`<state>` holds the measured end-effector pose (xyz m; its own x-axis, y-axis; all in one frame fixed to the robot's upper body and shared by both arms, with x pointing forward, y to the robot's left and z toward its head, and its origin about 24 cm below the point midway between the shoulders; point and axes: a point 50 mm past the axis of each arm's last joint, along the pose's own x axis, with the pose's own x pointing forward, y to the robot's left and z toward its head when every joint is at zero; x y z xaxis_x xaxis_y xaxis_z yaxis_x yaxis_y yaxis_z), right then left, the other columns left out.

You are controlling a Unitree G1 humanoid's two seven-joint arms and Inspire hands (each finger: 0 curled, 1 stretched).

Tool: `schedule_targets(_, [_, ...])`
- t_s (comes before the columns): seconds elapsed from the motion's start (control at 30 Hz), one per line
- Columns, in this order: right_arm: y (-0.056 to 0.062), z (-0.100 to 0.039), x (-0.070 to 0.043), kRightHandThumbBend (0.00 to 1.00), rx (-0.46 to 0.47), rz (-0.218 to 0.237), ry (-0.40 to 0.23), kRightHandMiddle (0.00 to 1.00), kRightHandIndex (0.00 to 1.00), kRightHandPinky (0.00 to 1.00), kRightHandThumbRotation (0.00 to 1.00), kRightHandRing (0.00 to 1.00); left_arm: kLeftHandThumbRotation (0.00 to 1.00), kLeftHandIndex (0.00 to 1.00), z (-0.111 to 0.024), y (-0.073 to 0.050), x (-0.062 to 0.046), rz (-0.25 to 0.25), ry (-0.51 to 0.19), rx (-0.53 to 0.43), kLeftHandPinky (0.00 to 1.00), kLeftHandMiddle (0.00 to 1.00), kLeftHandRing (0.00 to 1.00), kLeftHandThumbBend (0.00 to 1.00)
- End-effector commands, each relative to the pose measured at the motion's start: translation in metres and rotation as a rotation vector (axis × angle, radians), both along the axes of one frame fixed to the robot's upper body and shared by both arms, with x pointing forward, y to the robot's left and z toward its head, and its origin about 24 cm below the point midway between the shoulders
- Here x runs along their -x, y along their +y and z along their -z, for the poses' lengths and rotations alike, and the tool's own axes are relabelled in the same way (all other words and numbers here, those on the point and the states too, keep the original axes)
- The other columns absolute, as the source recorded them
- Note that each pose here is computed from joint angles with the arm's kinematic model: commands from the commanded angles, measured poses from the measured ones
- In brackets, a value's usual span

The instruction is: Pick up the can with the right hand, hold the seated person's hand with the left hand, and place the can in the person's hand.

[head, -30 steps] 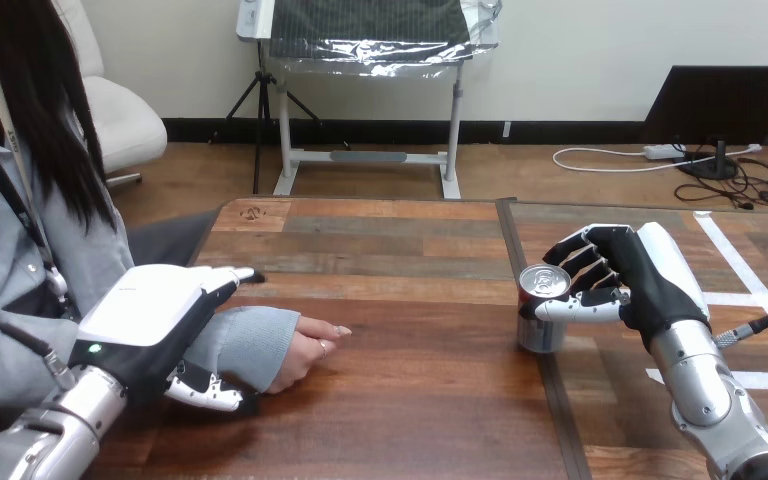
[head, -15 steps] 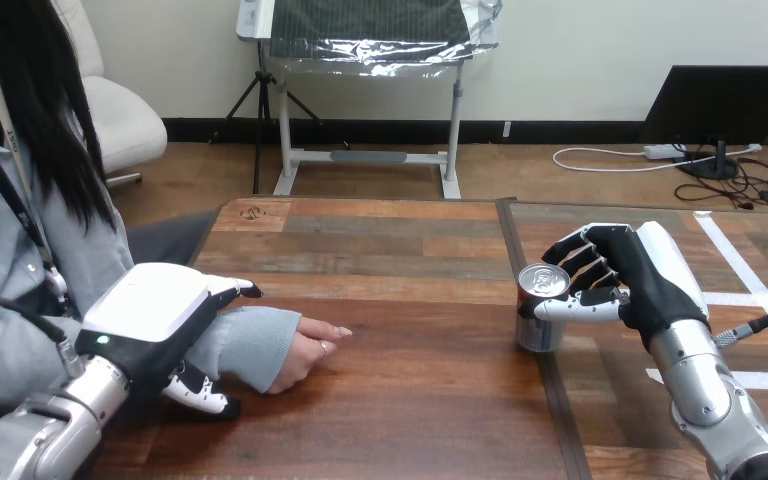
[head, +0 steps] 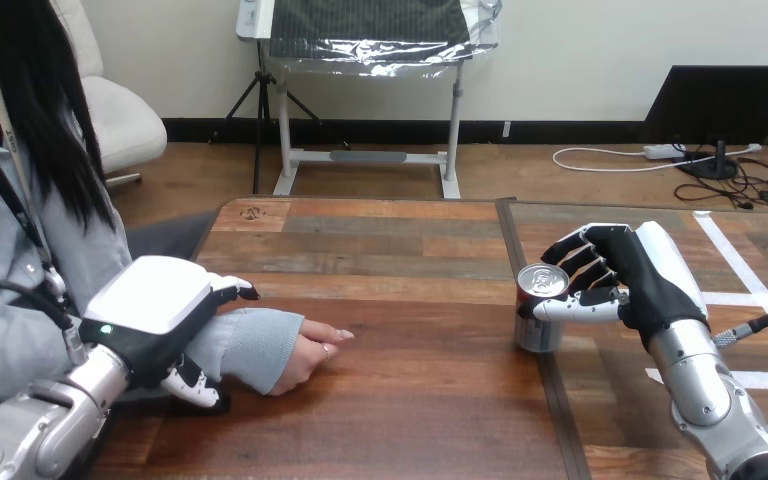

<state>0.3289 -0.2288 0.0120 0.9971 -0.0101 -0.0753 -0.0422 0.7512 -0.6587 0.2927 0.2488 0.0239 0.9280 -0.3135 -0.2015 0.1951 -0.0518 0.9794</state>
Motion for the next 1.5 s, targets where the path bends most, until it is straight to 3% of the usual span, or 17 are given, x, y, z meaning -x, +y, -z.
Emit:
schedule_targets(0.0, [0.0123, -0.0366, -0.0213, 0.79, -0.045, -0.036, -0.161, 0.51, 0.54, 0.43, 0.00, 0.46, 0.18, 0.80, -0.0180, 0.0062, -0.0151, -0.006, -0.060, -0.044, 0.77, 0.79, 0.80, 1.00])
schedule_targets(0.33, [0.0136, -0.0367, -0.0215, 0.79, -0.051, -0.037, -0.161, 0.51, 0.54, 0.41, 0.00, 0.45, 0.17, 0.79, -0.0144, 0.0090, -0.0178, -0.033, -0.050, -0.064, 0.75, 0.78, 0.79, 1.00])
schedule_targets(0.57, [0.0143, -0.0373, -0.0215, 0.79, -0.052, -0.045, -0.164, 0.51, 0.54, 0.41, 0.00, 0.45, 0.15, 0.76, -0.0143, 0.0086, -0.0191, -0.040, -0.047, -0.061, 0.66, 0.76, 0.74, 1.00])
schedule_targets(0.93, [0.0149, -0.0375, -0.0218, 0.79, -0.057, -0.048, -0.163, 0.51, 0.54, 0.42, 0.00, 0.45, 0.08, 0.70, -0.0164, 0.0065, -0.0190, -0.032, -0.064, -0.009, 0.55, 0.67, 0.62, 1.00])
schedule_targets(1.47, [0.0165, -0.0407, -0.0217, 0.78, -0.079, -0.069, -0.184, 0.50, 0.54, 0.40, 0.00, 0.44, 0.01, 0.64, -0.0177, 0.0027, -0.0185, -0.017, -0.071, 0.005, 0.48, 0.59, 0.54, 1.00])
